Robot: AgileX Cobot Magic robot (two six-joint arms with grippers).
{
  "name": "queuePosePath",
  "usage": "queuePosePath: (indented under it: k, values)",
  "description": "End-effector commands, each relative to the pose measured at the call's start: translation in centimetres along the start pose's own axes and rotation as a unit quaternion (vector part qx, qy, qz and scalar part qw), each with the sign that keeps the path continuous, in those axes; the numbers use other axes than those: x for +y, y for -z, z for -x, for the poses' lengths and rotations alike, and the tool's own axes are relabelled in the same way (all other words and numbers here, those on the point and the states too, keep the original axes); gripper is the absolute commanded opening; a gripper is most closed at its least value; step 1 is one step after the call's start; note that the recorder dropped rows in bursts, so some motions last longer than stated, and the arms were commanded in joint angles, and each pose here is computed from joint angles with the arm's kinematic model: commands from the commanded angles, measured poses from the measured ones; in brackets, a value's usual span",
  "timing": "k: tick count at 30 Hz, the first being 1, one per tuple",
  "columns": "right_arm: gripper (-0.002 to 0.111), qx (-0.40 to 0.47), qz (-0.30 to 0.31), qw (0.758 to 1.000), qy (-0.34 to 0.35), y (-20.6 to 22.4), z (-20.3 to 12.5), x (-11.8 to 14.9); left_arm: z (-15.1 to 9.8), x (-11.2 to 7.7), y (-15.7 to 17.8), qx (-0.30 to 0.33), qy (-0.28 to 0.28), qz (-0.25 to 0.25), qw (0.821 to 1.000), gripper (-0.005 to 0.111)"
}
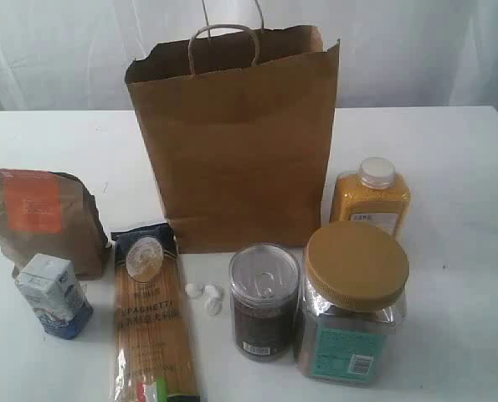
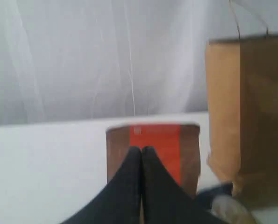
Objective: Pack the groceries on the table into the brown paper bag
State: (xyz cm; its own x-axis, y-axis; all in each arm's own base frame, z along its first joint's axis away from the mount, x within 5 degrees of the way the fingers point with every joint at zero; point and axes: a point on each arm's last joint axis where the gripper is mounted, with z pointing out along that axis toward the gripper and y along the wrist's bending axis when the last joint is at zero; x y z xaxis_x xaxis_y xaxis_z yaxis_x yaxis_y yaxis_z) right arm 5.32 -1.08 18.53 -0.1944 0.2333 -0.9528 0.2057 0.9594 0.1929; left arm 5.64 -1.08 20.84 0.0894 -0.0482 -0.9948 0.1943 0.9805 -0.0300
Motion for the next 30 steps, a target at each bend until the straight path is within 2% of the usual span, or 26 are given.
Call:
queuePosePath:
  k: [1, 4, 7, 9, 12, 15, 19, 21, 23, 26, 28, 30]
  values:
    - [0.000, -0.005, -0.001, 1.000, 0.001, 0.0, -0.1, 0.0, 2.7, 0.4, 0.5, -0.154, 0.014, 0.022, 0.988, 0.000]
    - [0.000, -0.005, -0.001, 1.000, 0.001, 0.0, -0.1, 0.0, 3.8, 0.7, 0.7, -0.184, 0.040, 0.035, 0.982, 0.000]
    - [0.000, -0.005, -0.001, 1.000, 0.001, 0.0, -0.1, 0.0, 7.6, 1.4, 1.4, -0.241, 0.049, 0.071, 0.967, 0.000]
    - [0.000, -0.005, -0.001, 1.000, 0.001, 0.0, -0.1, 0.0, 10.3, 1.7, 1.3, -0.261, 0.014, 0.102, 0.960, 0.000]
    - [0.000, -0.005, -0.001, 1.000, 0.001, 0.0, -0.1, 0.0, 14.1, 1.4, -0.3, -0.249, -0.037, 0.105, 0.962, 0.000]
    - [0.000, -0.005, -0.001, 1.000, 0.001, 0.0, -0.1, 0.0, 16.2, 0.8, -4.0, -0.175, -0.123, 0.089, 0.973, 0.000]
    - [0.000, -0.005, -0.001, 1.000, 0.001, 0.0, -0.1, 0.0, 16.4, 0.2, -10.0, -0.048, -0.234, 0.051, 0.970, 0.000]
    - [0.000, -0.005, -0.001, 1.000, 0.001, 0.0, -0.1, 0.0, 16.4, -0.3, -12.4, 0.012, -0.225, 0.010, 0.974, 0.000]
    - [0.000, -0.005, -0.001, 1.000, 0.001, 0.0, -0.1, 0.0, 16.5, -1.3, -15.0, 0.091, -0.201, -0.060, 0.973, 0.000]
    - [0.000, -0.005, -0.001, 1.000, 0.001, 0.0, -0.1, 0.0, 17.1, -2.1, -18.1, 0.195, -0.179, -0.145, 0.953, 0.000]
    - [0.000, -0.005, -0.001, 1.000, 0.001, 0.0, -0.1, 0.0, 17.8, -1.7, -19.7, 0.256, -0.158, -0.164, 0.939, 0.000]
    - [0.000, -0.005, -0.001, 1.000, 0.001, 0.0, -0.1, 0.0, 18.2, -0.5, -20.7, 0.323, -0.143, -0.144, 0.925, 0.000]
